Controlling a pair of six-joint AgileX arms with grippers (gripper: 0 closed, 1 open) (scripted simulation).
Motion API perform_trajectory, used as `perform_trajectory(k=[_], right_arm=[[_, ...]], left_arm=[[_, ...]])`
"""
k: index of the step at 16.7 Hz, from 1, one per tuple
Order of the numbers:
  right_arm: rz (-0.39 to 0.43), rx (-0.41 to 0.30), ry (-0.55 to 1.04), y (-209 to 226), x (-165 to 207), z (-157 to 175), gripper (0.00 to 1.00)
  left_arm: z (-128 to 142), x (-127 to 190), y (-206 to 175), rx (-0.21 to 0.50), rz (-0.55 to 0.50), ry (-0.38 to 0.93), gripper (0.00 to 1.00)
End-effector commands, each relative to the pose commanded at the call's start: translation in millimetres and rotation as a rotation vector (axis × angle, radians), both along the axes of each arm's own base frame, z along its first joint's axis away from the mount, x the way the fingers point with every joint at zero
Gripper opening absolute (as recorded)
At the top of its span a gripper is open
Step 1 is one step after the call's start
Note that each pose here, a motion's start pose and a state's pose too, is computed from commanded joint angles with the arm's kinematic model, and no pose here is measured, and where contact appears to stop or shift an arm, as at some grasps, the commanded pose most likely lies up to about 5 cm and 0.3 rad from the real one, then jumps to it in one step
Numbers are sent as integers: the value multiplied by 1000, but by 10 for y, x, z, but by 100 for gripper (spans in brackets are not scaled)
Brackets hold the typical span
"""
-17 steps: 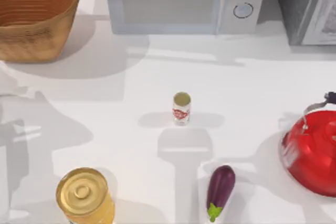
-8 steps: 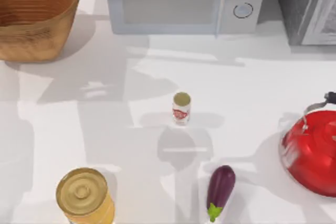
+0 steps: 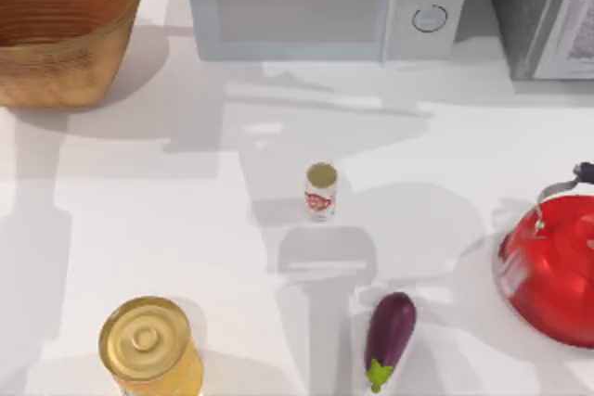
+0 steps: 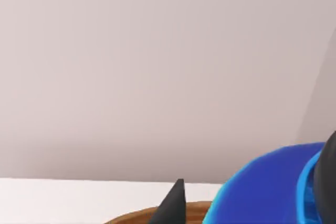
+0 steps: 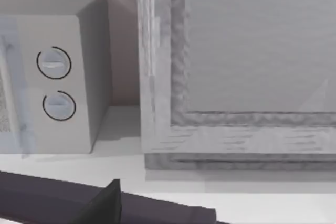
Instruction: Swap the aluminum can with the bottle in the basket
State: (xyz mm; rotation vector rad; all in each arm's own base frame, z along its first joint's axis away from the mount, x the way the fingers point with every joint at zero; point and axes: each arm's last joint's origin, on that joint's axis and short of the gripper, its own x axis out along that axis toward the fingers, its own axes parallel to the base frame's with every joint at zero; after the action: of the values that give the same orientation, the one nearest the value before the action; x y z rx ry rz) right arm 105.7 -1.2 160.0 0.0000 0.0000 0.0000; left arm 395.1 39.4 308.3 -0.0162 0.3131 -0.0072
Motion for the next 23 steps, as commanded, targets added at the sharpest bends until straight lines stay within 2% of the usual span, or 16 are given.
perform_trajectory(k=[7,16,21,23], right_arm=[[0,0,0,0,0,0,100],[0,0,0,0,0,0,100],[0,0,0,0,0,0,100],[0,0,0,0,0,0,100]], left_arm=[[14,-1,7,-1,1,9,0],[-375,449,-45,-2,-6,6,0],[-417,482,-49,-3,-6,8,0],[-417,482,-49,-3,-6,8,15]])
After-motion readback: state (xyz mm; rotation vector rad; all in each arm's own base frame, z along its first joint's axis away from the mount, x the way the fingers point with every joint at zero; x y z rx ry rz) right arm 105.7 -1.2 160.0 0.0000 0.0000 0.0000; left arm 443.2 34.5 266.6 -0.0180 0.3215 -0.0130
